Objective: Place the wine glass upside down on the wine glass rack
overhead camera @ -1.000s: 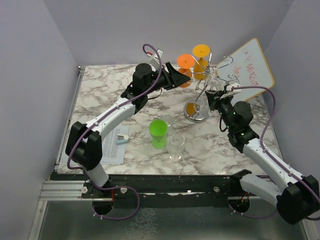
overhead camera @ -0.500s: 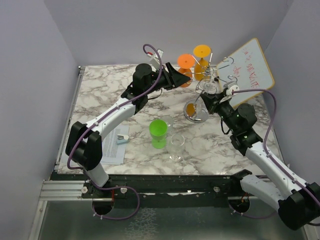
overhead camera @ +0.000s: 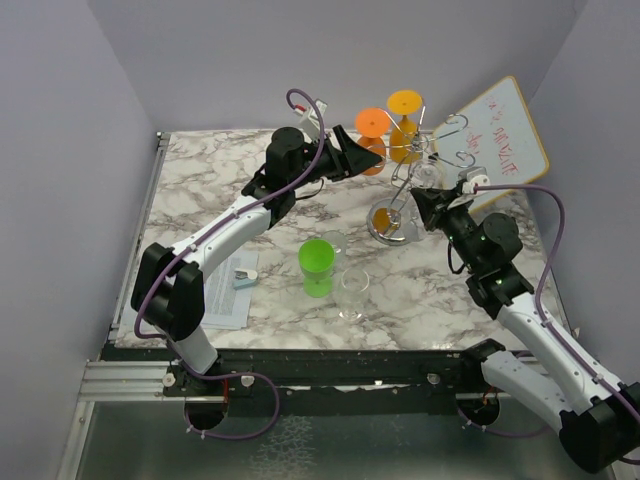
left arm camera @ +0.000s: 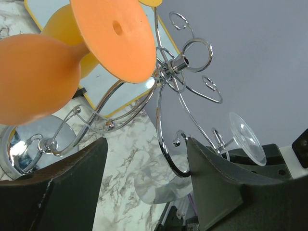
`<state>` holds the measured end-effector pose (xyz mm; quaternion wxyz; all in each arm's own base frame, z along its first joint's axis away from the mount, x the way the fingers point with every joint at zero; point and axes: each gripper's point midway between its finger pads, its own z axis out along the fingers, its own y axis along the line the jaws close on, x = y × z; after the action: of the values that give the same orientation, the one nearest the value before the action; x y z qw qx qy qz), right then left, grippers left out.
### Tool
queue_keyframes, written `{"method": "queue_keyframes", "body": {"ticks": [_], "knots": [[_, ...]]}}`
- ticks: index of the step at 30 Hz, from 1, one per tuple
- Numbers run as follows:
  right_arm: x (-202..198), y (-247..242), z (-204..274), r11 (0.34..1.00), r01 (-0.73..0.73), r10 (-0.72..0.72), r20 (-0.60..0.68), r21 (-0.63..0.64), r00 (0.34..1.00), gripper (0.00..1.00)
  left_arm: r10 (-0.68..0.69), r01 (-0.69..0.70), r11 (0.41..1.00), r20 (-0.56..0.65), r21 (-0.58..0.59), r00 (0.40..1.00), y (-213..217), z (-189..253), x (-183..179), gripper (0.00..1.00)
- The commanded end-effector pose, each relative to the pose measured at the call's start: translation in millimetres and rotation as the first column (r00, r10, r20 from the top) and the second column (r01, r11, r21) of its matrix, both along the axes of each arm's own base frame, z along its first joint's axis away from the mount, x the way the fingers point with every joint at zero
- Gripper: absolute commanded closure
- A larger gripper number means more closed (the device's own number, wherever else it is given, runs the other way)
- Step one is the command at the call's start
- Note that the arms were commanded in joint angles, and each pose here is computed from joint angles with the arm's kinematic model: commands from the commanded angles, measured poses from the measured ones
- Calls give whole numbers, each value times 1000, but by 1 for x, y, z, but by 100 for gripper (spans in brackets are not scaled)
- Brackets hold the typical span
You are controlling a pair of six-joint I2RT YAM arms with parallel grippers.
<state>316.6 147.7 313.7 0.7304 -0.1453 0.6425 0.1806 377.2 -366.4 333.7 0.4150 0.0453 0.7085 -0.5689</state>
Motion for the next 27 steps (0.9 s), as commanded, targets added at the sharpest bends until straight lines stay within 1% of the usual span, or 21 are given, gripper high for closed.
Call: {"method": "queue_keyframes", "body": {"ticks": [1,5,8,13,15,19,22,27], "knots": [[8,-24,-13,989,144,-143,-56,20,988,96,-11,12,999,-18,43,1000,4,-8,-8,30],[10,-22,-23,990,140,-138,-96,16,986,93,-21,21,998,-11,52,1000,5,-6,-10,27],[11,-21,-28,989,143,-140,-116,24,983,87,-22,22,998,-8,65,1000,6,-8,-11,23],[11,-22,-36,986,158,-148,-162,52,976,64,-28,27,996,18,84,999,8,-3,-13,15],[8,-21,-39,987,151,-140,-170,54,975,55,-9,7,995,18,99,1000,10,-1,-10,10],[2,-22,-43,988,145,-134,-187,46,973,42,19,-23,992,37,125,999,15,6,-6,4],[-4,-22,-45,991,131,-122,-207,30,971,37,42,-48,990,47,129,998,20,9,-4,1],[-20,-25,-43,992,117,-105,-233,37,967,36,78,-92,979,81,181,994,31,11,-2,1]]}}
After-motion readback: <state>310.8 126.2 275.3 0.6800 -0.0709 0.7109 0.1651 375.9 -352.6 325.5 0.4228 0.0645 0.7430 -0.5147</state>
